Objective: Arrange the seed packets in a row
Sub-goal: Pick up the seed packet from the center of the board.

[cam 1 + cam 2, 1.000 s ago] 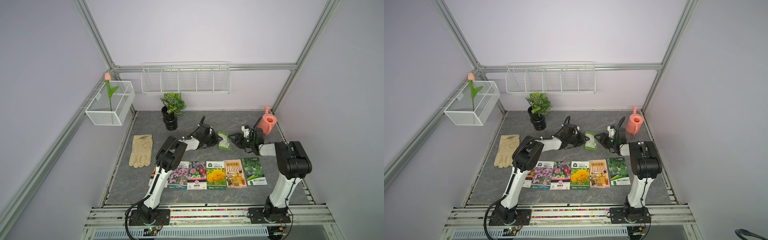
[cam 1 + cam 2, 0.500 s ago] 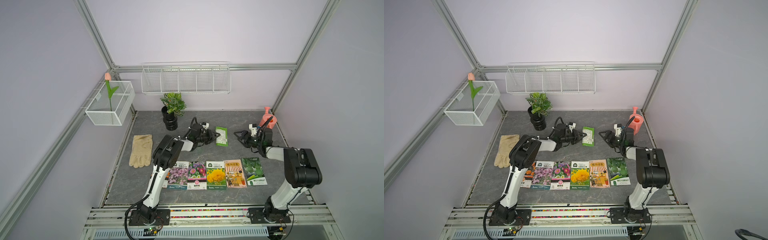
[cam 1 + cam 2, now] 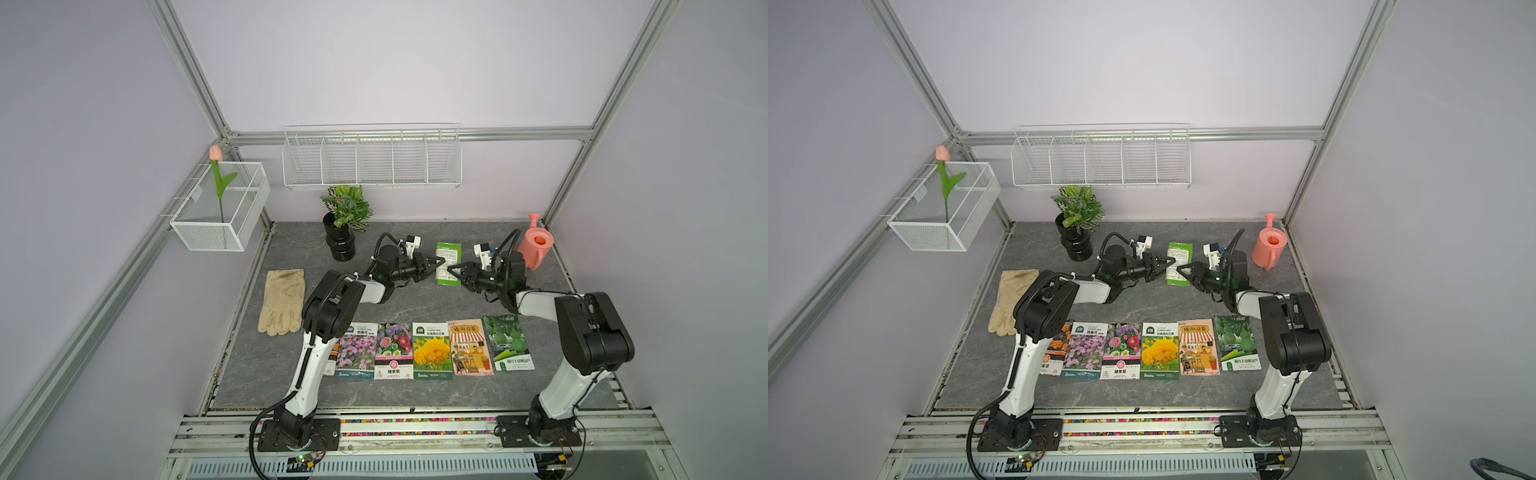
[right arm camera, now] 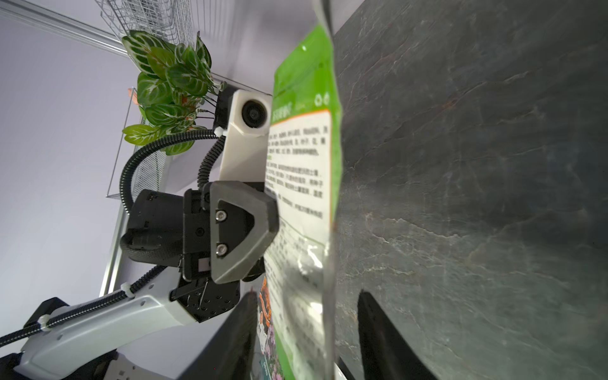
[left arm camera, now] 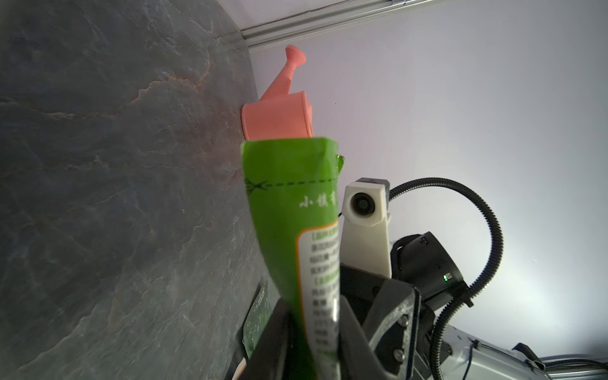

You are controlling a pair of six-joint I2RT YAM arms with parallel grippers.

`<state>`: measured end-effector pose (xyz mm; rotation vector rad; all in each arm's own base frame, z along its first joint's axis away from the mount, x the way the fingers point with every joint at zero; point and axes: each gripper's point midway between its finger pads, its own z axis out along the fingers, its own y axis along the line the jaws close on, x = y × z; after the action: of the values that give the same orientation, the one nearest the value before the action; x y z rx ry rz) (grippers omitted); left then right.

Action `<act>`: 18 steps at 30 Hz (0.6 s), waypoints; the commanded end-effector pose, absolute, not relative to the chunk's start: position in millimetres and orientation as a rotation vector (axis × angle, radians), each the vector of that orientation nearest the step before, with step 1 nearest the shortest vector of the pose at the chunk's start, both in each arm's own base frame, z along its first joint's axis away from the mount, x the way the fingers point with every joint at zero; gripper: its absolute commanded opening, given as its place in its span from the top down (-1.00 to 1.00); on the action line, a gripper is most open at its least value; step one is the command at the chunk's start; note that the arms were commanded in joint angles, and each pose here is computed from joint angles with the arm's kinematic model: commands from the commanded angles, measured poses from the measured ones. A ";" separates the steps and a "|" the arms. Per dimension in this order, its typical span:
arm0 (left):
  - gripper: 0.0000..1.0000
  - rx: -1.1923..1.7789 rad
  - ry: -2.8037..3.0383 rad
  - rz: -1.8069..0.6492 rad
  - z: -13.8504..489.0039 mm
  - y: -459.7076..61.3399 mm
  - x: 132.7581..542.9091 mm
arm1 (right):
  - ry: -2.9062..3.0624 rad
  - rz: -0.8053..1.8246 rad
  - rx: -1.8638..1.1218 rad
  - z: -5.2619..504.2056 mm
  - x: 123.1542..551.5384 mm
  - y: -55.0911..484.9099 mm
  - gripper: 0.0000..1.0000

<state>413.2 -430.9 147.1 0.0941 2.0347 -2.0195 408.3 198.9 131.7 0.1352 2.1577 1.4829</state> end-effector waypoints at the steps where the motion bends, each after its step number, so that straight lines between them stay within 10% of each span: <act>1: 0.44 0.128 1.977 -2.065 169.2 -430.8 407.5 | 2.144 1.495 0.123 133.2 406.7 200.2 0.81; 4: 0.10 0.109 2.008 -2.015 163.9 -427.9 409.4 | 2.157 1.455 0.083 140.5 400.5 200.3 0.86; 8: -1.00 0.056 2.149 -1.829 147.0 -410.4 413.3 | 2.302 1.158 -0.067 134.9 378.5 197.8 0.86; 18: -0.99 -0.002 2.177 -1.741 193.4 -370.9 393.8 | 2.267 0.094 -0.346 128.5 363.2 165.8 0.86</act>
<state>402.1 -376.9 192.8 0.0027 2.1430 -1.7791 365.3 214.0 163.6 -0.3073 2.2220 0.5725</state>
